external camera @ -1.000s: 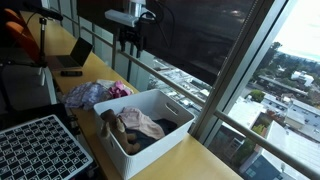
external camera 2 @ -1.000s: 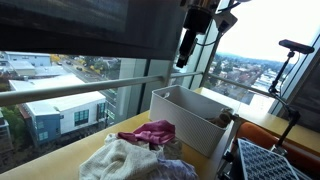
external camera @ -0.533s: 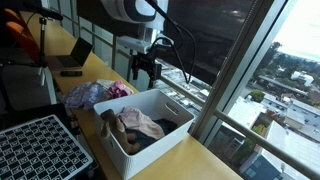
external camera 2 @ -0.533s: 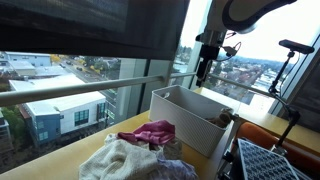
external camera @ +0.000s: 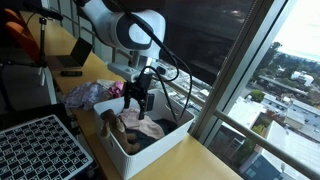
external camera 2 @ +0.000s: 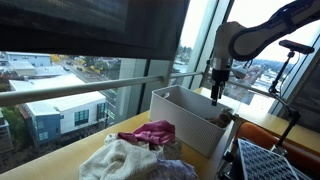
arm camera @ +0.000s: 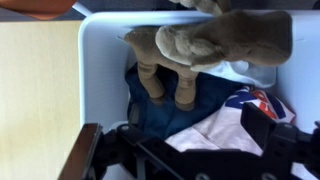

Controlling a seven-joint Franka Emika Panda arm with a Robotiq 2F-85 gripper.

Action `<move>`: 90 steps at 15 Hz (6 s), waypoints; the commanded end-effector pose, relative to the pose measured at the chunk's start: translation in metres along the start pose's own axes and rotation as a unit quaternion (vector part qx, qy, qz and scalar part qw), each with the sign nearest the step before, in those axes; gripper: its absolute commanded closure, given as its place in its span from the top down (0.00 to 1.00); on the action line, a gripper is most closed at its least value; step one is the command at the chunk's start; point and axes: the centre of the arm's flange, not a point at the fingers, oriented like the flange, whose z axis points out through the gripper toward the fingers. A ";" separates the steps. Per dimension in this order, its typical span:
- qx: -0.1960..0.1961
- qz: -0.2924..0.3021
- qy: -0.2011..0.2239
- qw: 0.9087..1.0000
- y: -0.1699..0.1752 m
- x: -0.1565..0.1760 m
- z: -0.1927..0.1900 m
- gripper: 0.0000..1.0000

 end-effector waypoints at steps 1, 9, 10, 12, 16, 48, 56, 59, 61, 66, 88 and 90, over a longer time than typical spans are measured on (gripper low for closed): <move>-0.010 0.020 -0.017 1.000 0.003 -0.015 0.018 1.00; 0.005 0.051 -0.054 0.997 0.002 -0.025 0.041 1.00; 0.007 0.053 -0.059 0.997 0.003 -0.026 0.044 1.00; 0.013 0.054 -0.069 0.996 0.003 -0.028 0.051 1.00; 0.017 0.050 -0.080 0.995 -0.002 -0.029 0.060 0.81; 0.017 -0.108 0.107 0.988 -0.225 0.007 -0.234 0.02; 0.044 -0.218 0.177 0.959 -0.363 0.026 -0.182 0.02; 0.056 -0.246 0.194 0.948 -0.392 0.047 -0.148 0.02; 0.059 -0.259 0.199 0.943 -0.398 0.064 -0.120 0.02; 0.054 -0.261 0.175 0.948 -0.376 0.095 -0.062 0.02; -0.008 -0.092 0.127 0.988 -0.058 0.057 -0.113 1.00; 0.013 -0.081 0.117 0.990 -0.034 0.071 -0.088 1.00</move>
